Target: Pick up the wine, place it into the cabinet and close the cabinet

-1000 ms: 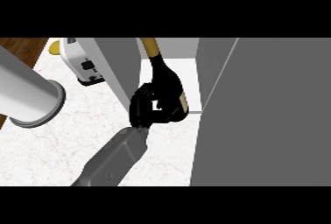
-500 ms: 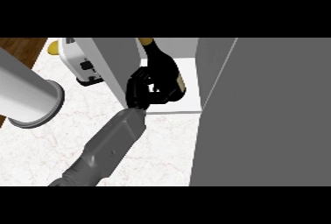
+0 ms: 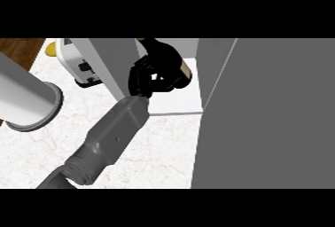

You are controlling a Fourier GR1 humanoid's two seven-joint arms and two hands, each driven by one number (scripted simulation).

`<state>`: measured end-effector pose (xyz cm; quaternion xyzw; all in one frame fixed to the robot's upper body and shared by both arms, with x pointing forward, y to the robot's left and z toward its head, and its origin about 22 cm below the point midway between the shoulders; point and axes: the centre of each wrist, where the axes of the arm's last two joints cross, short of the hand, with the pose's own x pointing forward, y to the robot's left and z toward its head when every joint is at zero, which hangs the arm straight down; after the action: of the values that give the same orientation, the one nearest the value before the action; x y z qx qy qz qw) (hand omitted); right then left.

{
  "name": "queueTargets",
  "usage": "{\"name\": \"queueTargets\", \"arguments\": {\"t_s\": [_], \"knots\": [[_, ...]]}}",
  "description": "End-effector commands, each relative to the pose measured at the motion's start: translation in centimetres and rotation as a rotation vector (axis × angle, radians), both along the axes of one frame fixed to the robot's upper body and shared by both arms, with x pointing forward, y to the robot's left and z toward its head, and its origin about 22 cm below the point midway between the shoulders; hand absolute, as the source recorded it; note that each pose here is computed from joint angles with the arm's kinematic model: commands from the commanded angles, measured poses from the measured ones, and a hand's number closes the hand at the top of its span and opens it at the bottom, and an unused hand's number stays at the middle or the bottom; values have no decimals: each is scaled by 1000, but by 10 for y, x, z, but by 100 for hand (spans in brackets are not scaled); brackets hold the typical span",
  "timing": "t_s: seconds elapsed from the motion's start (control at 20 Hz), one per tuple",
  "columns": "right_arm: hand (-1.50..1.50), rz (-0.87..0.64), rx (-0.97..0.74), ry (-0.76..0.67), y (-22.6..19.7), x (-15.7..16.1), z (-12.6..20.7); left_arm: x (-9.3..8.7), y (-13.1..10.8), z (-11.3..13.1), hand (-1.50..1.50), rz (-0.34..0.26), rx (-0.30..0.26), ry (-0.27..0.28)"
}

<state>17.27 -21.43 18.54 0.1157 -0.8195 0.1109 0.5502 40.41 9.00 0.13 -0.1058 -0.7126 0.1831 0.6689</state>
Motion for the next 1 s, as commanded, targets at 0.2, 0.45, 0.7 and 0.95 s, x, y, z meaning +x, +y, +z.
{"name": "queueTargets", "arguments": {"t_s": [0.2,0.45,0.7,0.95], "knots": [[-150,42,-10,-21,5,4,-9,5,2,4,150,21,17,47],[-150,72,-7,-35,11,13,0,11,-2,15,150,60,-20,45],[-150,81,-1,-35,18,8,-1,-9,4,-16,150,55,-5,46],[-150,81,7,-9,9,15,-9,-6,-7,-4,150,19,20,56]]}}
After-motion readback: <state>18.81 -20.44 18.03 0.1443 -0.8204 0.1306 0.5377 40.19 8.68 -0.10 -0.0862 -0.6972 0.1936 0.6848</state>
